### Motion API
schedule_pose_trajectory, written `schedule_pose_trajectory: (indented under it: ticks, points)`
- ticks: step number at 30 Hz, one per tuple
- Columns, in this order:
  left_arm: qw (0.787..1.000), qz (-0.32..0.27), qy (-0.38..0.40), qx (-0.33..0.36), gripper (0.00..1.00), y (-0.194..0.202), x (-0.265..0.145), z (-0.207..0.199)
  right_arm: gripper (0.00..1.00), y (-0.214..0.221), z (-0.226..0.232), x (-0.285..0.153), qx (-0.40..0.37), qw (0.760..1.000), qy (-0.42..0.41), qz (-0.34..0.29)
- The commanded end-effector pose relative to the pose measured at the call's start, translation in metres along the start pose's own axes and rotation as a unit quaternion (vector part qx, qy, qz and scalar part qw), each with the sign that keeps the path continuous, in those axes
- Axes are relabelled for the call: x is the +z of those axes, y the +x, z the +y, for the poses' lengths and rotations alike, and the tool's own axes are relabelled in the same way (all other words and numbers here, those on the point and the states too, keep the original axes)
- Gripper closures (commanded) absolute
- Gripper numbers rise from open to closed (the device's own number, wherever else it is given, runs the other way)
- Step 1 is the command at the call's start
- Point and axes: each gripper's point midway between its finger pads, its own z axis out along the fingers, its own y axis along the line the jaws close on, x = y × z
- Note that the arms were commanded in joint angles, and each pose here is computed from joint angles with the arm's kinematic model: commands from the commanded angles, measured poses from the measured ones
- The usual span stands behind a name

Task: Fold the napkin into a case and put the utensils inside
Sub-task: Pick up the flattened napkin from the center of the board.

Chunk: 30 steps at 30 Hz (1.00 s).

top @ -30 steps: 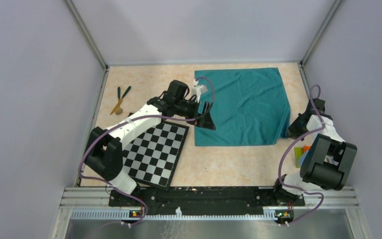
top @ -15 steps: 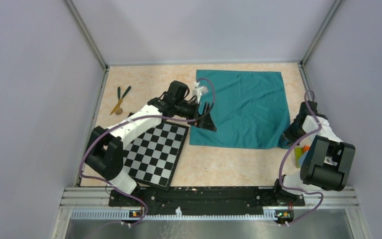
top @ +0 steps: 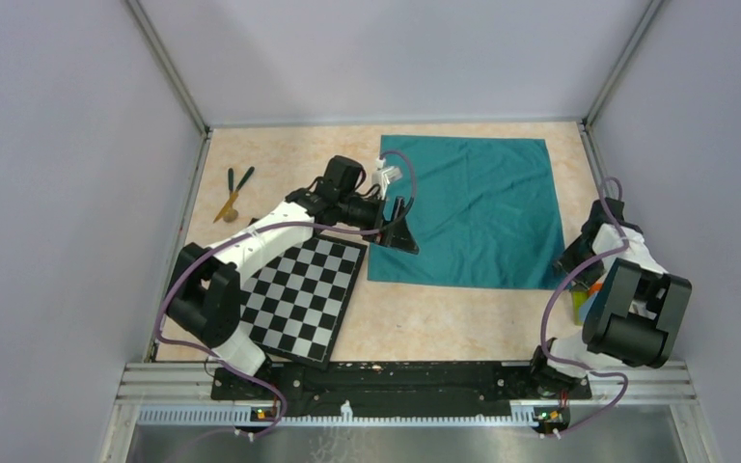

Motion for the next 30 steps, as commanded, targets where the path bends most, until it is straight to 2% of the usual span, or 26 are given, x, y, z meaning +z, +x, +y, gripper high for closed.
schedule_pose_trajectory:
  ticks: [1, 12, 16, 20, 26, 28, 30]
  points:
    - [1.0, -0.009, 0.02, 0.01, 0.01, -0.007, -0.002, -0.004, 0.53, -0.026, -0.004, -0.007, -0.002, 0.999, 0.008, -0.036]
    - [1.0, -0.008, 0.023, 0.008, 0.01, -0.006, -0.002, -0.004, 0.52, -0.02, -0.006, 0.016, -0.009, 1.0, 0.013, -0.015]
    - [1.0, -0.01, 0.018, 0.009, 0.01, -0.008, -0.003, -0.003, 0.56, -0.012, -0.004, 0.032, -0.009, 1.0, -0.004, 0.005]
    - [1.0, -0.01, 0.015, 0.008, 0.01, -0.007, -0.003, 0.0, 0.67, -0.004, 0.002, 0.039, -0.01, 1.0, -0.021, 0.018]
    - [1.0, -0.009, 0.013, 0.004, 0.01, -0.007, -0.003, 0.003, 0.96, -0.009, 0.005, 0.029, -0.006, 0.999, -0.033, 0.002]
    - [1.0, -0.009, 0.01, 0.005, 0.01, -0.007, -0.002, 0.005, 1.0, -0.012, 0.01, 0.02, -0.001, 0.999, -0.046, -0.008]
    - [1.0, -0.01, 0.005, 0.003, 0.01, -0.006, -0.001, 0.008, 1.0, -0.016, 0.014, 0.011, 0.001, 0.998, -0.056, -0.018]
